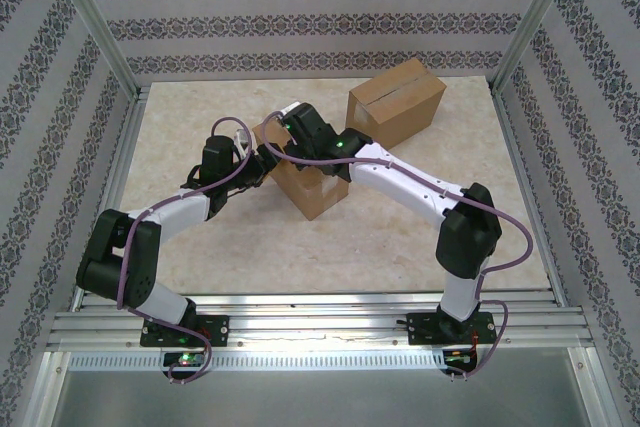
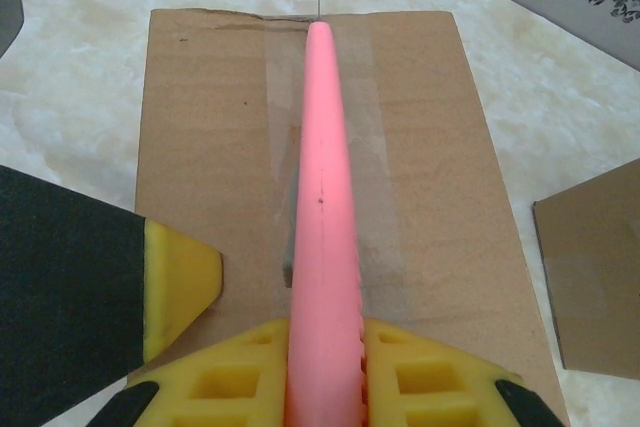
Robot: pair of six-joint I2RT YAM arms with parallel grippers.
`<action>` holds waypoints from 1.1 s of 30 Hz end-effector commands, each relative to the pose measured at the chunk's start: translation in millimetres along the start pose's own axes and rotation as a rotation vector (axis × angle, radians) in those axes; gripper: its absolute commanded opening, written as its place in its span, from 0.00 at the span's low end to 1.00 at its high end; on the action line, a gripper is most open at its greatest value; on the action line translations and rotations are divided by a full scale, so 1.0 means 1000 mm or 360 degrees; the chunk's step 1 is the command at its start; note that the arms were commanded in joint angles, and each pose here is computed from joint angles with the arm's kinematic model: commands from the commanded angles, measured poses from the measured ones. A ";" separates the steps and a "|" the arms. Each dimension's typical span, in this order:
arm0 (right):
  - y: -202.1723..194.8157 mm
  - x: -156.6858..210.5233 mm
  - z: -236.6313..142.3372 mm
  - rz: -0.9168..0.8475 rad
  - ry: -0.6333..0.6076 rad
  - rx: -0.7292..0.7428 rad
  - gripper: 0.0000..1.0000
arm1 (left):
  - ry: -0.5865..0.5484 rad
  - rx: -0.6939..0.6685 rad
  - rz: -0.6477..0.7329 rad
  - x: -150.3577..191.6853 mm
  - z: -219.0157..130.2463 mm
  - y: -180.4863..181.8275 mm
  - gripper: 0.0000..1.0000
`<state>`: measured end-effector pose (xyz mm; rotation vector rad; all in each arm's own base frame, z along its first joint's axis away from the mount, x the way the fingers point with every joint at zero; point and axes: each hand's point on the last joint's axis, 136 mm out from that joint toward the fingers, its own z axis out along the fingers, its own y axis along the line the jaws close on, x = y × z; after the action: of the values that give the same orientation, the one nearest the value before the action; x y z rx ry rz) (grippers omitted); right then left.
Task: Unpack the express box
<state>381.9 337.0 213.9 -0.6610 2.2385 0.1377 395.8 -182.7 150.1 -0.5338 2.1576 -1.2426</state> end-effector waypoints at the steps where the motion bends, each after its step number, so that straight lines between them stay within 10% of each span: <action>1: 0.002 0.036 -0.009 -0.0053 0.0195 0.0003 0.00 | -0.0014 -0.0077 -0.0043 -0.002 0.005 0.015 0.68; 33: -0.008 0.060 -0.042 -0.0031 0.0315 0.0036 0.00 | -0.0028 -0.0103 -0.0061 -0.006 0.010 0.021 0.68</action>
<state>348.9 309.3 207.0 -0.6813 2.3450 0.0977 401.0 -184.9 149.1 -0.5257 2.1514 -1.2488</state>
